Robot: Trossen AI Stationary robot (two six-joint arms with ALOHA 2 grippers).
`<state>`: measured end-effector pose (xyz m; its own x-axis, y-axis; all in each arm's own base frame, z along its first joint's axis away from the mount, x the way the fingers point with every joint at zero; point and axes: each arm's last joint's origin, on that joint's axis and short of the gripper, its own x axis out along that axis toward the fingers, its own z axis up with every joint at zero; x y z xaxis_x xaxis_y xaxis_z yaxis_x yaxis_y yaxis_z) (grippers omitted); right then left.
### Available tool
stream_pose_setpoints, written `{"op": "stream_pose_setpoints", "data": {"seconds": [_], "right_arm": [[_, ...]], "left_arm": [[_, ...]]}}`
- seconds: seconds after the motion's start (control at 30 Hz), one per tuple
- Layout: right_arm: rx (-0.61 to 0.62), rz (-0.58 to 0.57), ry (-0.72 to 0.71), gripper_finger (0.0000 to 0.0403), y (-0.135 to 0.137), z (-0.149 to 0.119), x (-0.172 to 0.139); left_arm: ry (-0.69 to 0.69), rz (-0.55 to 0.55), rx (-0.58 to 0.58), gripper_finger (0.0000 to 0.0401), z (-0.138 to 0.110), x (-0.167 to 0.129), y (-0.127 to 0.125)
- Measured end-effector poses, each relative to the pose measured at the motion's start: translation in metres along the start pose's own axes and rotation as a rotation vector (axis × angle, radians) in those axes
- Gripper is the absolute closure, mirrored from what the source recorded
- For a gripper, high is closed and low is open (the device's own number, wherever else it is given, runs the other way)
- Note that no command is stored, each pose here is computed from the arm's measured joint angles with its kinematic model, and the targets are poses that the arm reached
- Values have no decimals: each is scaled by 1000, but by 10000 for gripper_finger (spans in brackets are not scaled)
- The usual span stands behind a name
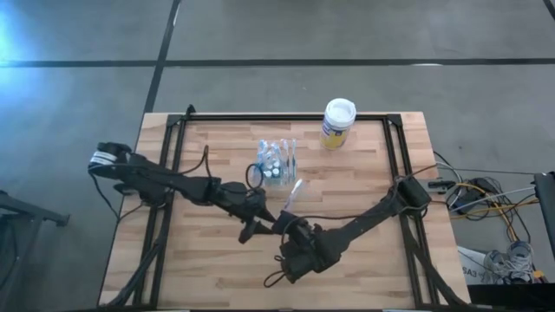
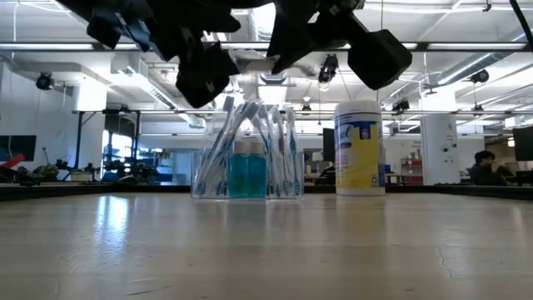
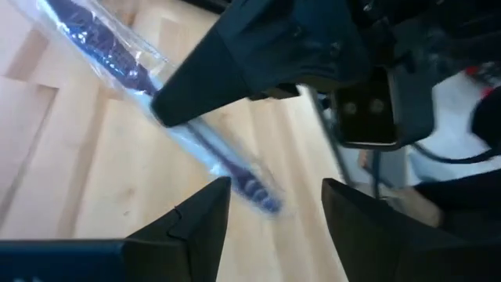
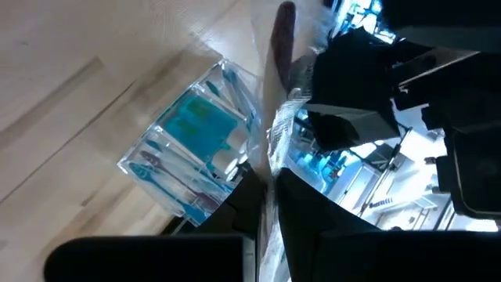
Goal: Pick & Place toothbrushing station
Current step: Put the purple toothbrush into the transparent organizer
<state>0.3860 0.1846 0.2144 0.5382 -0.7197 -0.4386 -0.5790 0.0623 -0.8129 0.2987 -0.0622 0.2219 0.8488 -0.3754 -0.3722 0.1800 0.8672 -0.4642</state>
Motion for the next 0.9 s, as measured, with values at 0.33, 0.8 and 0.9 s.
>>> {"op": "stream_pose_setpoints", "data": {"seconds": [0.33,0.8,0.9], "right_arm": [[66,-45,2,381,-4,3,0],[81,-41,-14,381,-5,4,-1],[85,-40,-21,380,-5,5,-2]], "left_arm": [[-23,129,44,192,-1,0,7],[-15,141,140,315,-1,0,8],[-4,131,174,359,-1,1,8]]}}
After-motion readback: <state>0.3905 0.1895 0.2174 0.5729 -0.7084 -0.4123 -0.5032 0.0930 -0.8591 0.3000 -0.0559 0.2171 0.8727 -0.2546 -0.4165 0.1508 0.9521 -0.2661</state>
